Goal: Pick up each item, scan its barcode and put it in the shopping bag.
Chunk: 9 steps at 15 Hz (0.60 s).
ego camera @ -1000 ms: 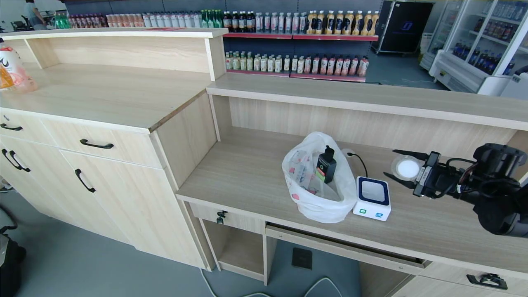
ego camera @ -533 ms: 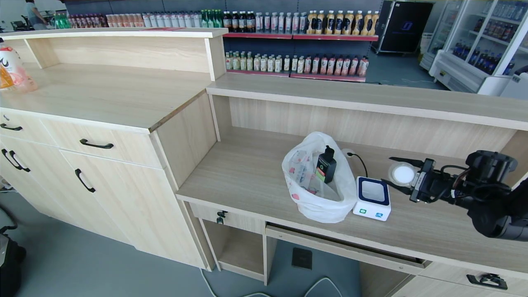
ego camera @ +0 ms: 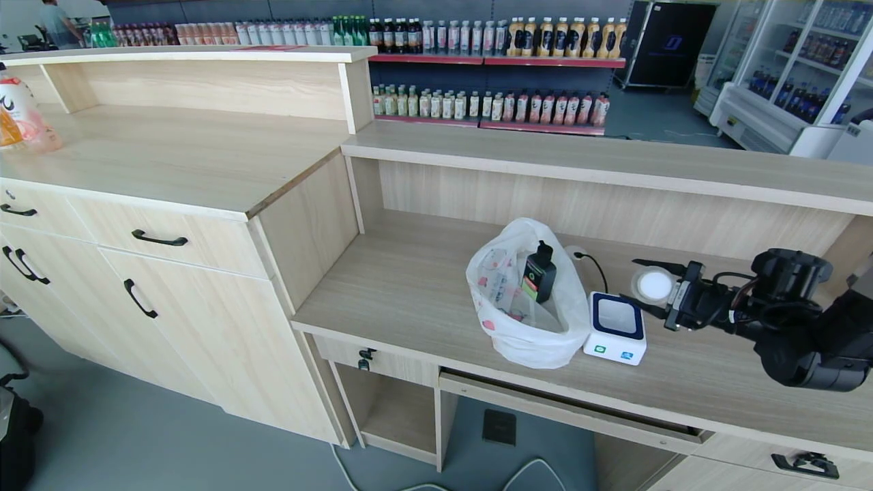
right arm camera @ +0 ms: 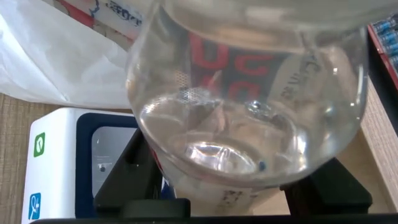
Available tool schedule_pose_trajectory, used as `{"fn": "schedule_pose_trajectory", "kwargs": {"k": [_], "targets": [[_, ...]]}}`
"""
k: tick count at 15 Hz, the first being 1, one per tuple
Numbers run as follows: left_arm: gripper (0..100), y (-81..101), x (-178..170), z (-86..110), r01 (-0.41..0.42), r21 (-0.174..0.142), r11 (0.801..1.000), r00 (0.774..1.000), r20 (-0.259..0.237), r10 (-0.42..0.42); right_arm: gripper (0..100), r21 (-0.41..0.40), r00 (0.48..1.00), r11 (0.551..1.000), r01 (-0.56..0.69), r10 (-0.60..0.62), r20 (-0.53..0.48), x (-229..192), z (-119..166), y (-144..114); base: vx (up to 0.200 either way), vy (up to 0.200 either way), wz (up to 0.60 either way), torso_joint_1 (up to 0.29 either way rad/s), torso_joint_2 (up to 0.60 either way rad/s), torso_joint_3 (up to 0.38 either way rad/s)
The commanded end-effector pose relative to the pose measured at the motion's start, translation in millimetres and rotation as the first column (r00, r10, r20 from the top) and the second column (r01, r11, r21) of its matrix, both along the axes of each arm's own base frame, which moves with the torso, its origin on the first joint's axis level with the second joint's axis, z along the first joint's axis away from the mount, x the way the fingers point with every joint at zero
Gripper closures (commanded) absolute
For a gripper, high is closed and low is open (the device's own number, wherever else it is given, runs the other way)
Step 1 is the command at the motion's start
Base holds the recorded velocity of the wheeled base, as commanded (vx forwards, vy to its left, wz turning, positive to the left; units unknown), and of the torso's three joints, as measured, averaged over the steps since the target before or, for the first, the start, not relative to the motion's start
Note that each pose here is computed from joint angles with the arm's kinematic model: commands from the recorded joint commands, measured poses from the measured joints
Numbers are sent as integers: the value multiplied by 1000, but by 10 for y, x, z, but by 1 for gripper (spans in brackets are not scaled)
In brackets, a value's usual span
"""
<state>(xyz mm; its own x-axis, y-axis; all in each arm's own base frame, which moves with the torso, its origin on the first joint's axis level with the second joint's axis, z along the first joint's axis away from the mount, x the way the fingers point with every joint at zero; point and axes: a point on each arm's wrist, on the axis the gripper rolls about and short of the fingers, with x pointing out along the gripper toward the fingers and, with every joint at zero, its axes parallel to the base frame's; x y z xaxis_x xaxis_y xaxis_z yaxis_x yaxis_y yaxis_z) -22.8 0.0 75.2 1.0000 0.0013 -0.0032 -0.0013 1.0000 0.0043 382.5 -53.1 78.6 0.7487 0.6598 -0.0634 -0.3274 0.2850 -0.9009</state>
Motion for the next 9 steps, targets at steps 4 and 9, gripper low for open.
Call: {"fn": "schedule_pose_trajectory", "kwargs": {"k": [4,9], "targets": [[0,0,0,0,0,0,1000,1000,0,0,100,14,1000,999,-29,29,-8,105,-62,78,0,0,0,0,0,0],[0,0,0,0,0,0,1000,1000,0,0,100,30,999,998,-52,52,-6,180,-51,166,0,0,0,0,0,0]]}}
